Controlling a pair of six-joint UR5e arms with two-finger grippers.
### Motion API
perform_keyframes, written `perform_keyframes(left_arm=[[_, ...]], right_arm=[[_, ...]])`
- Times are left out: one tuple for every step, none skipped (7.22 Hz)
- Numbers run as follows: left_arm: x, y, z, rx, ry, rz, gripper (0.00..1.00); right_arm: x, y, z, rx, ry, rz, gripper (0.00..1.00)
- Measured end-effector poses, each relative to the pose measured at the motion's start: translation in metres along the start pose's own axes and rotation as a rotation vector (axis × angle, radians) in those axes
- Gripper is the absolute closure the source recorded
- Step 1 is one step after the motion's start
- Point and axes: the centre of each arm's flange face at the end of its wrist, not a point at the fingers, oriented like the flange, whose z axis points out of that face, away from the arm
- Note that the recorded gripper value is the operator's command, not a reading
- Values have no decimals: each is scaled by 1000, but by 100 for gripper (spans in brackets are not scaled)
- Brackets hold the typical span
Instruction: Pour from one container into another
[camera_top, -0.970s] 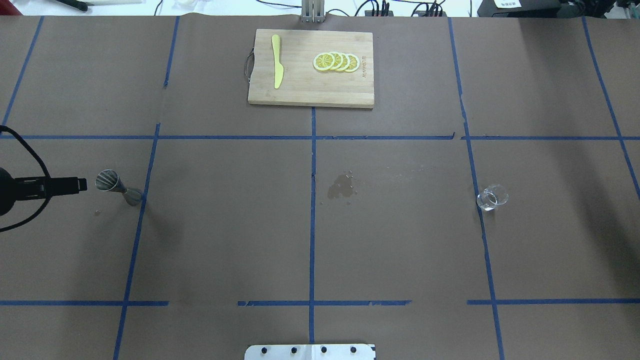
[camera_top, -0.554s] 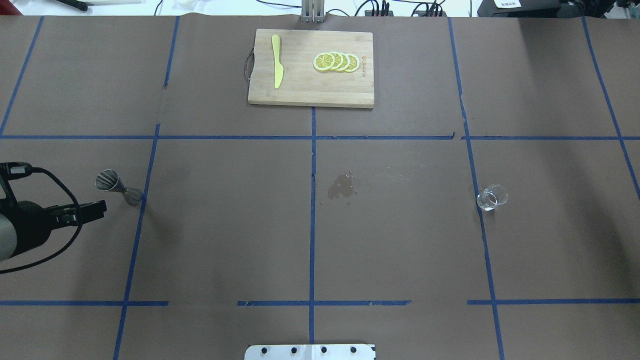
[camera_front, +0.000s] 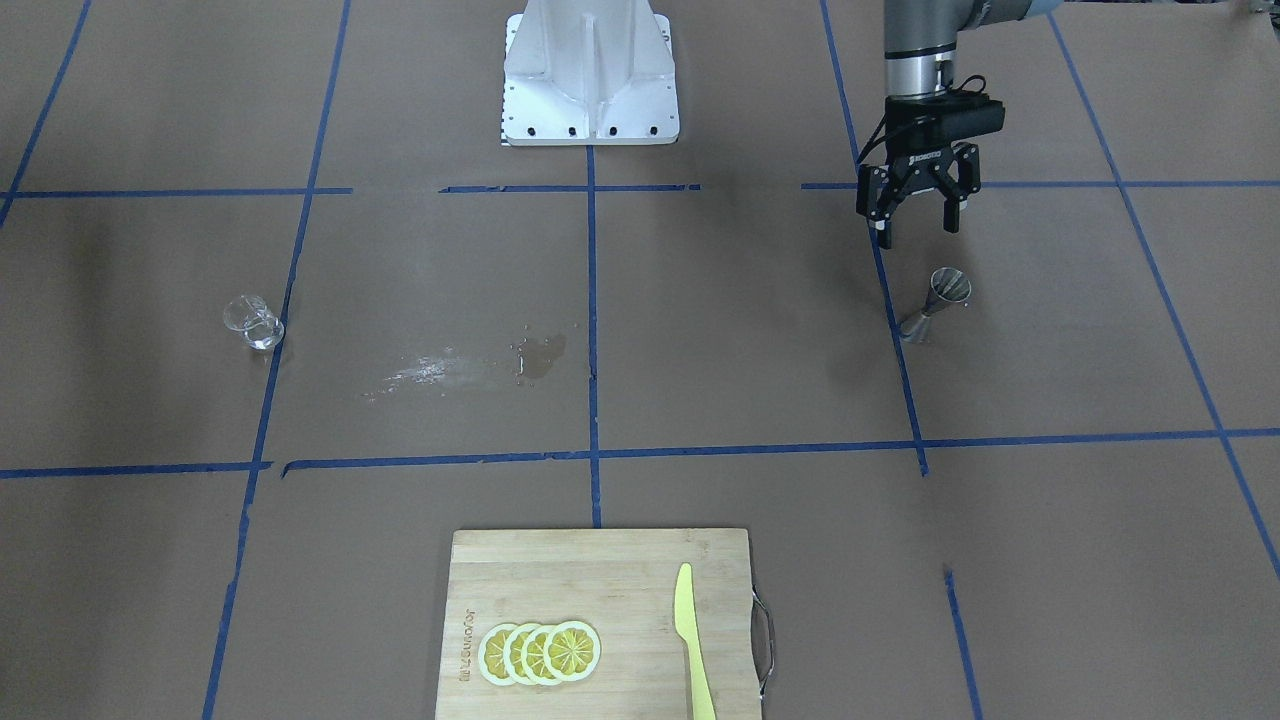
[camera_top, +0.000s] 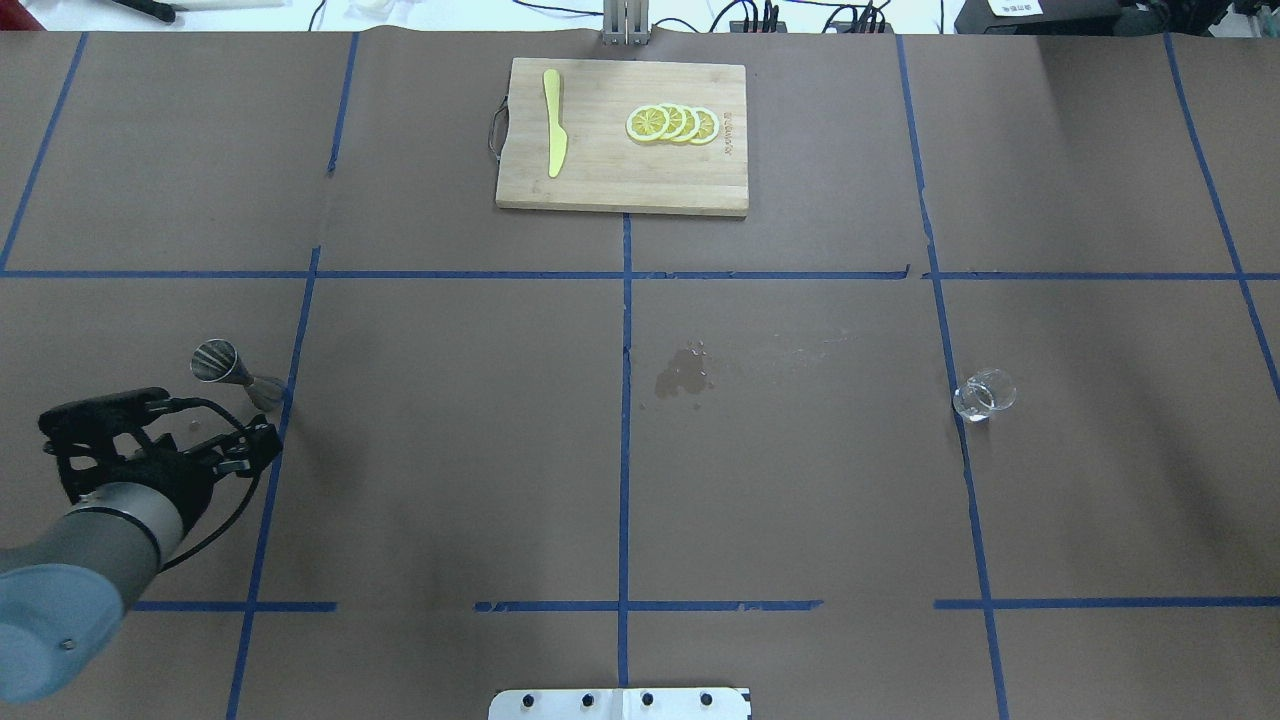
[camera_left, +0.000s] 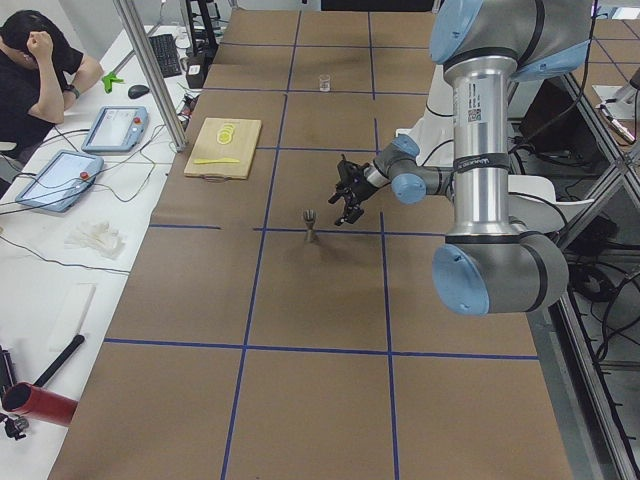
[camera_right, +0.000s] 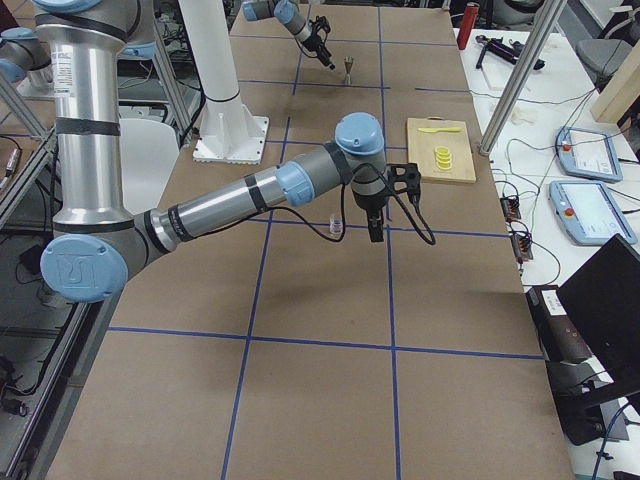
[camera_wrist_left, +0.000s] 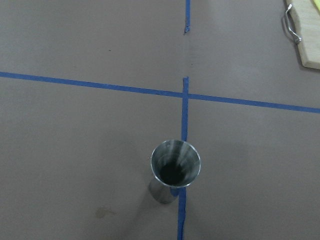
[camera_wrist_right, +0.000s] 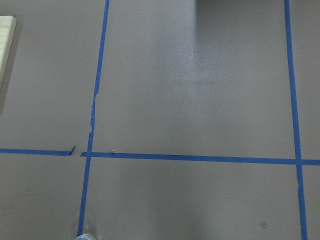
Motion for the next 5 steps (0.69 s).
perform_keyframes(left_arm=[[10, 4, 12, 72, -9, -9, 0], [12, 5, 20, 136, -15, -11, 0], [9, 5, 27, 192, -23, -4, 0], [5, 5, 33, 245, -29, 5, 0], [0, 9, 42, 293, -35, 11, 0]], right_arm=[[-14, 19, 0, 29, 14, 6, 0], [-22, 40, 9, 64, 13, 21, 0], [-27, 60, 20, 100, 10, 32, 0], [-33, 72, 29, 122, 5, 35, 0], [-38, 78, 34, 132, 3, 29, 0]])
